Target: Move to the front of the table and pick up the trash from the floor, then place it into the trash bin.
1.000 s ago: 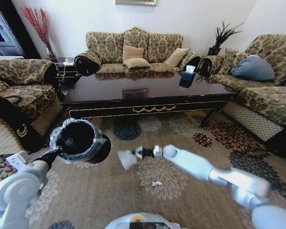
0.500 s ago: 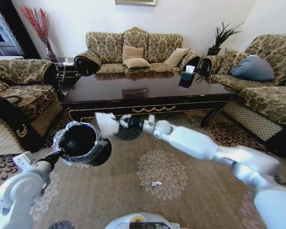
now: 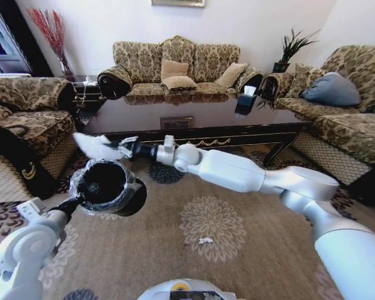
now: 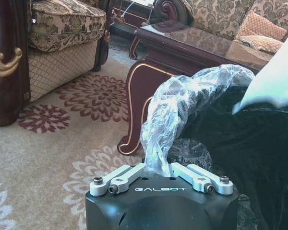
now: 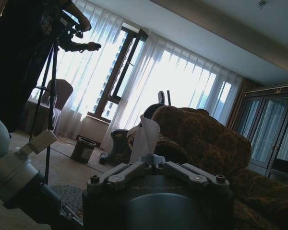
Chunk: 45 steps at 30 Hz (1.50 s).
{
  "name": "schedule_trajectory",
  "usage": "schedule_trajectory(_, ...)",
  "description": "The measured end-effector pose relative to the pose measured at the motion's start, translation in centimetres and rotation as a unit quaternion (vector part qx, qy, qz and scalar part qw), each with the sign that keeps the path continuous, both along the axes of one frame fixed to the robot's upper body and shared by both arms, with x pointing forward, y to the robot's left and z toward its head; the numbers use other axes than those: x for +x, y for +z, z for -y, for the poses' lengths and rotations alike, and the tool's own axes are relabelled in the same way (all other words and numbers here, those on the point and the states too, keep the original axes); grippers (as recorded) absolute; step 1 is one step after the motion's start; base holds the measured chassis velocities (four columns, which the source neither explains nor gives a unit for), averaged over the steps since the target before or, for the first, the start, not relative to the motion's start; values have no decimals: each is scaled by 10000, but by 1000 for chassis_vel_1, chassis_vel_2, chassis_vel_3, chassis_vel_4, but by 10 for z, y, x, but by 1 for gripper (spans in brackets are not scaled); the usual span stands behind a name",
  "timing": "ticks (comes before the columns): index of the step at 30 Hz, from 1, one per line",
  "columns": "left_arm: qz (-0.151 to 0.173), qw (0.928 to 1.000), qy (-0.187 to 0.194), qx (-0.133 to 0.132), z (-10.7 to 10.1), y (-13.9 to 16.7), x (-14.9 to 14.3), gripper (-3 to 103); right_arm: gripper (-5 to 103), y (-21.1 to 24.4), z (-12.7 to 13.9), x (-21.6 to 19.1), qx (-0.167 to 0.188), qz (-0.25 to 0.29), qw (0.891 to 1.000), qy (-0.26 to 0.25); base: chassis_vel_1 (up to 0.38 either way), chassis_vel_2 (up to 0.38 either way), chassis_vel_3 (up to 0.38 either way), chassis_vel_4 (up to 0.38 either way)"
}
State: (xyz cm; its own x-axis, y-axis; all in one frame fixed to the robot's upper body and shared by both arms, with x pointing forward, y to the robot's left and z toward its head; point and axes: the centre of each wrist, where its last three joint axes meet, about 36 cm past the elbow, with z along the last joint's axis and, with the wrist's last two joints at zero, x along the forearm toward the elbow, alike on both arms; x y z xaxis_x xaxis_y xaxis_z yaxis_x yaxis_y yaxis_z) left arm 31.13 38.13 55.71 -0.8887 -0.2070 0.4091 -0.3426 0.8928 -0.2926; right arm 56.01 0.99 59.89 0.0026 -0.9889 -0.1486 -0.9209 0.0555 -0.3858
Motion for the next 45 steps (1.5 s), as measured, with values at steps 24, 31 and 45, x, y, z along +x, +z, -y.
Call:
schedule_trajectory(24,85,10000,16,-1,0,6,-6,2,0,-69,9,-27,-404,-174,9989,128,0,0,0,0)
schedule_trajectory(31,86,10000,17,0,0,7,-7,2,-3,-79,10,-29,-393,-117,9992,-38,0,0,0,0)
schedule_trajectory(45,74,10000,14,-2,2,6,-7,2,46,-65,14,-21,-319,43,9994,-156,0,0,0,0)
